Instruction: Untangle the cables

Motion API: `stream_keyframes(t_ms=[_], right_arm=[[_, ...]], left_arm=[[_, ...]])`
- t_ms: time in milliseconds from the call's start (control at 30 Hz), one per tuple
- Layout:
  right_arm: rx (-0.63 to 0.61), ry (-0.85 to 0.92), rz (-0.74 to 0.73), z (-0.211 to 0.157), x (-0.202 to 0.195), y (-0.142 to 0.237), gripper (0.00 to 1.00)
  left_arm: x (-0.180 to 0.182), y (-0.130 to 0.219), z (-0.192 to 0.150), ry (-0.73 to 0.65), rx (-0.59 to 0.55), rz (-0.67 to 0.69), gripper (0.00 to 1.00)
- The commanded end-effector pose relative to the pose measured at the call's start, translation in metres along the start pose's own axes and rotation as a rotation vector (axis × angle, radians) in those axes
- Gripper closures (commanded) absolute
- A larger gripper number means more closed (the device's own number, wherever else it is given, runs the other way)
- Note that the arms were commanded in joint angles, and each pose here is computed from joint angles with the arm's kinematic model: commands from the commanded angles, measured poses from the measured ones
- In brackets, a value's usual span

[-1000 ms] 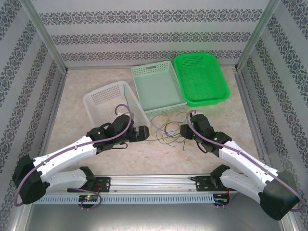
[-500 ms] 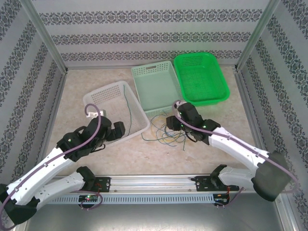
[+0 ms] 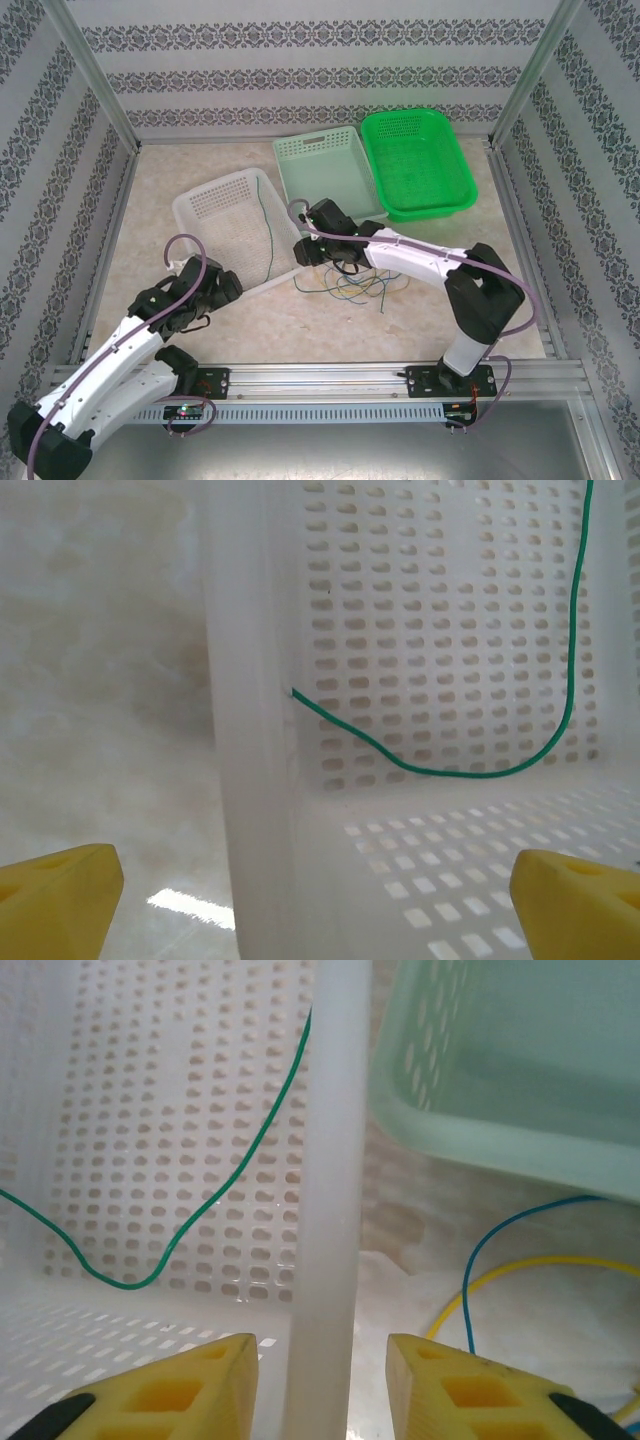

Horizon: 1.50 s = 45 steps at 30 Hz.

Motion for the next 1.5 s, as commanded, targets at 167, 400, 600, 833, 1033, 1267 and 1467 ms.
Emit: stream_keyframes(t_ms=[167, 400, 600, 833, 1033, 1267, 1467], right_arm=[[0.002, -0.015, 0.071, 0.007, 0.030, -0.015, 0.88], [-0.061, -0.123, 0.072, 0.014, 0.047, -0.032, 0.99], [-0.150, -0.219, 0.096, 0.033, 0.058, -0.044, 0.97], [-0.206, -0.242, 0.155, 0.064, 0.083, -0.061, 0.90], [-0.193, -0.213, 0.238, 0.070, 0.098, -0.068, 0.73], [-0.208, -0.147, 0.258, 0.067, 0.104, -0.044, 0.50], [-0.237, -0.113, 0.290, 0.070, 0.112, -0.019, 0.39]], left_arm=[[-0.005, -0.025, 0.029, 0.024, -0.020, -0.069, 0.35], [-0.002, -0.036, 0.078, -0.007, -0.067, -0.035, 0.59], [0.006, -0.061, 0.129, -0.031, -0.056, -0.011, 0.59], [0.013, -0.094, 0.183, -0.031, -0.033, 0.003, 0.62], [0.018, -0.098, 0.205, -0.065, -0.031, 0.065, 0.48], [0.024, -0.063, 0.207, -0.075, -0.087, 0.140, 0.11], [0.021, -0.028, 0.204, -0.045, -0.186, 0.114, 0.00]])
Point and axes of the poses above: each hand's point on the last joint's axis, 136 mm out from that joint toward the fingers, its own y axis back along the fingers, its own x axis along the line the jaws close on, z = x × y, the point moved 7 cm from there along y, back along the fingers, and after that the axes turned 8 degrees about -y, right-handed, at the moved point
